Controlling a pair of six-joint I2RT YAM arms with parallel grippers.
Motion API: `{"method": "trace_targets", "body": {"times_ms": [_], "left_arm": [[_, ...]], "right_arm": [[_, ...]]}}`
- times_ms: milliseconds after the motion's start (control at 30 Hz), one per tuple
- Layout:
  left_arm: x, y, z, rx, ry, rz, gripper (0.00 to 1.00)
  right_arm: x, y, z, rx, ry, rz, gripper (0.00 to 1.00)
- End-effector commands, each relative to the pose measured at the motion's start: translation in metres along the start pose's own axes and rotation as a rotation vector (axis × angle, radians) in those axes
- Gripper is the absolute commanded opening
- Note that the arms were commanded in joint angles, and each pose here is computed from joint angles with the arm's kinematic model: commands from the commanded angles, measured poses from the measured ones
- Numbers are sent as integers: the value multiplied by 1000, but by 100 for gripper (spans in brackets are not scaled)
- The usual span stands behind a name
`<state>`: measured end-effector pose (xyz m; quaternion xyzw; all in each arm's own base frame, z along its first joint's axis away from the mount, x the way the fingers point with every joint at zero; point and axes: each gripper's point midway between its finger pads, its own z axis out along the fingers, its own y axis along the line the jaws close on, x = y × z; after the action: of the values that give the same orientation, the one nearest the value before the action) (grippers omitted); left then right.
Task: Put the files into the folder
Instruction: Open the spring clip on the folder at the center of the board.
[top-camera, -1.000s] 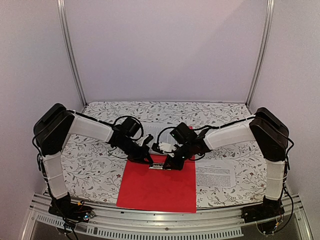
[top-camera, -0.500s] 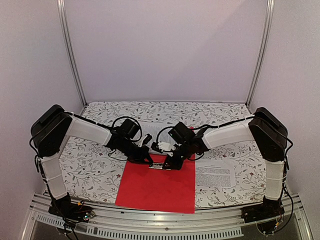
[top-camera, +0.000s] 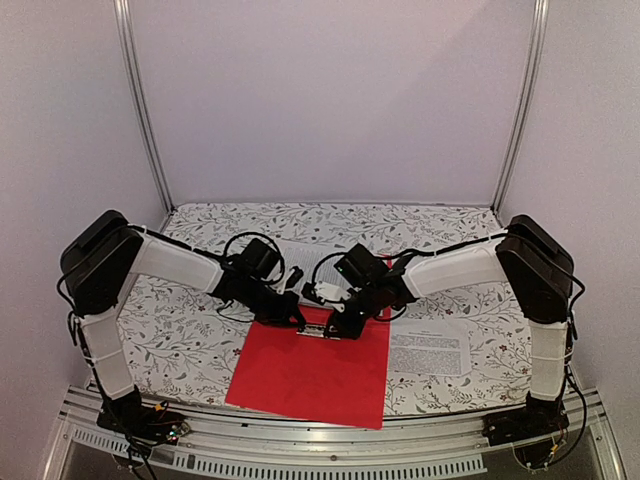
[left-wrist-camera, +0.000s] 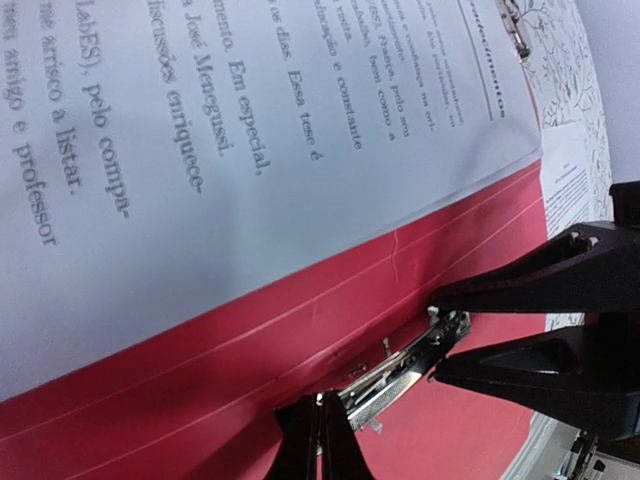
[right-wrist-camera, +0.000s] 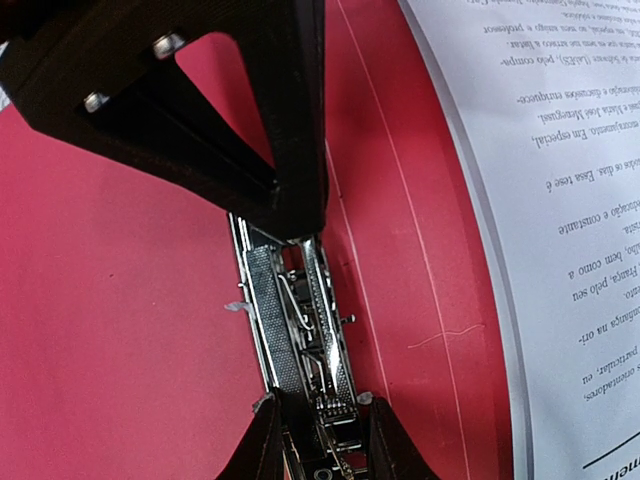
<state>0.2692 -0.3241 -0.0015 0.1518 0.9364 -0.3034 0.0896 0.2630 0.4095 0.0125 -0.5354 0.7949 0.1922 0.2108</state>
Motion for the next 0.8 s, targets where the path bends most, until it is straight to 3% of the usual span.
{"method": "trace_targets", "body": {"times_ms": [0, 467, 767], "left_arm": [[118, 83, 29, -337, 346, -108, 0], [127, 67, 15, -296, 352, -90, 0], [88, 38, 1, -235, 255, -58, 0]], "right_arm": [[97, -10, 38, 77, 275, 43, 0], [103, -14, 38, 106, 305, 88, 0], [105, -10, 34, 89, 305, 82, 0]]}}
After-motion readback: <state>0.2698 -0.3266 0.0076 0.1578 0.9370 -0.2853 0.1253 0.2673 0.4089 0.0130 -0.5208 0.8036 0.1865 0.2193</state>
